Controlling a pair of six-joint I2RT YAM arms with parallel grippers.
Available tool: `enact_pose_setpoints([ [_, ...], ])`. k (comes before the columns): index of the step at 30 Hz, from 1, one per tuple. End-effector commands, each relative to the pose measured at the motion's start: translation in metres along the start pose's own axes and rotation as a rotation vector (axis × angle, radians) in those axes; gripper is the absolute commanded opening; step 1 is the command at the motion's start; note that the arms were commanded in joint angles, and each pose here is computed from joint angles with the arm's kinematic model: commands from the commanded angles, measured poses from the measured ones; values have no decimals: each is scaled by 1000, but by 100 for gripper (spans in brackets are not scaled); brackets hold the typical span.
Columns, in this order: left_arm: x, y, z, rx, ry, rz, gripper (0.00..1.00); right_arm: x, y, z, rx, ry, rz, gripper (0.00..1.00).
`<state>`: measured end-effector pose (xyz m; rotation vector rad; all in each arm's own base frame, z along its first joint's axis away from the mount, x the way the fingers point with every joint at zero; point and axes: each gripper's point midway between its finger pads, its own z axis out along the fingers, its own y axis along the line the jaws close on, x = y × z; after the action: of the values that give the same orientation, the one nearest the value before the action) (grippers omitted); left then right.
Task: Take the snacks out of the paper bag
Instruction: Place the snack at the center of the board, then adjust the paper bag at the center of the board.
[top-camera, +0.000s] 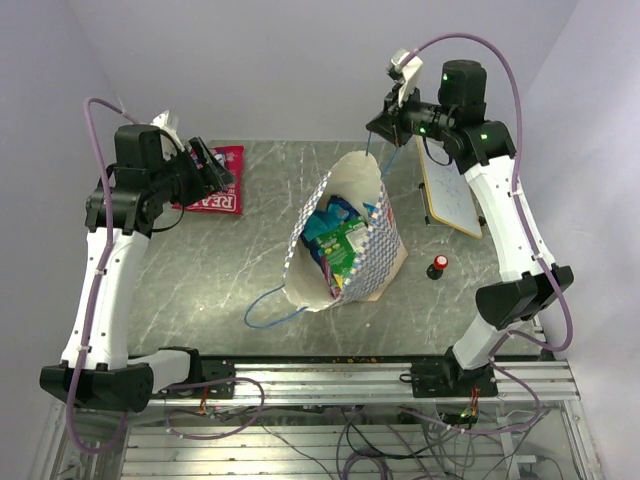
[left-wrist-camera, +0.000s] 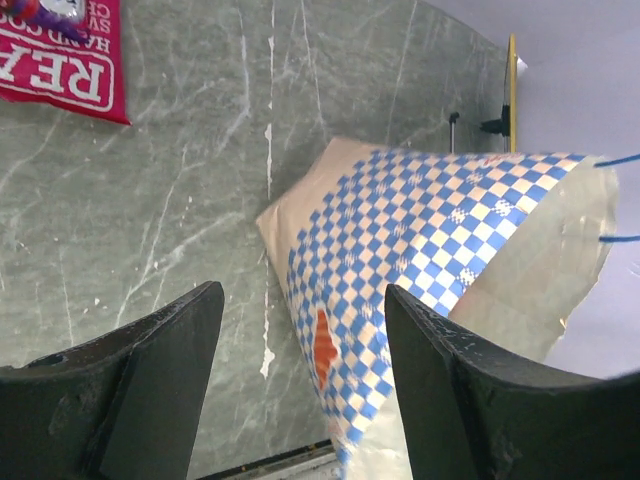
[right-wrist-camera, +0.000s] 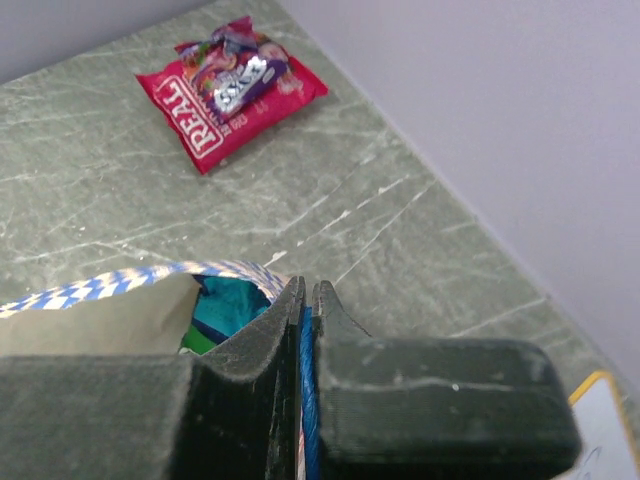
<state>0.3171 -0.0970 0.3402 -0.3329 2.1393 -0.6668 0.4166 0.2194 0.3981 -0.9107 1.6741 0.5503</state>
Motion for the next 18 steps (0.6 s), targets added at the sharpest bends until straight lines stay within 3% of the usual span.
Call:
enact_pose_setpoints([
  [1, 21, -7, -5, 27, 84, 15, 76, -94, -5, -27, 21, -262, -263, 0],
  [9, 32, -30, -12, 78, 122, 88, 77, -107, 9, -32, -26, -281, -351, 0],
  [14, 46, -45, -13, 119, 158, 148, 78, -84, 72, 10, -165, -204, -290, 0],
  [18, 58, -49, -19, 139, 164, 214, 80, -82, 116, 17, -273, -230, -162, 0],
])
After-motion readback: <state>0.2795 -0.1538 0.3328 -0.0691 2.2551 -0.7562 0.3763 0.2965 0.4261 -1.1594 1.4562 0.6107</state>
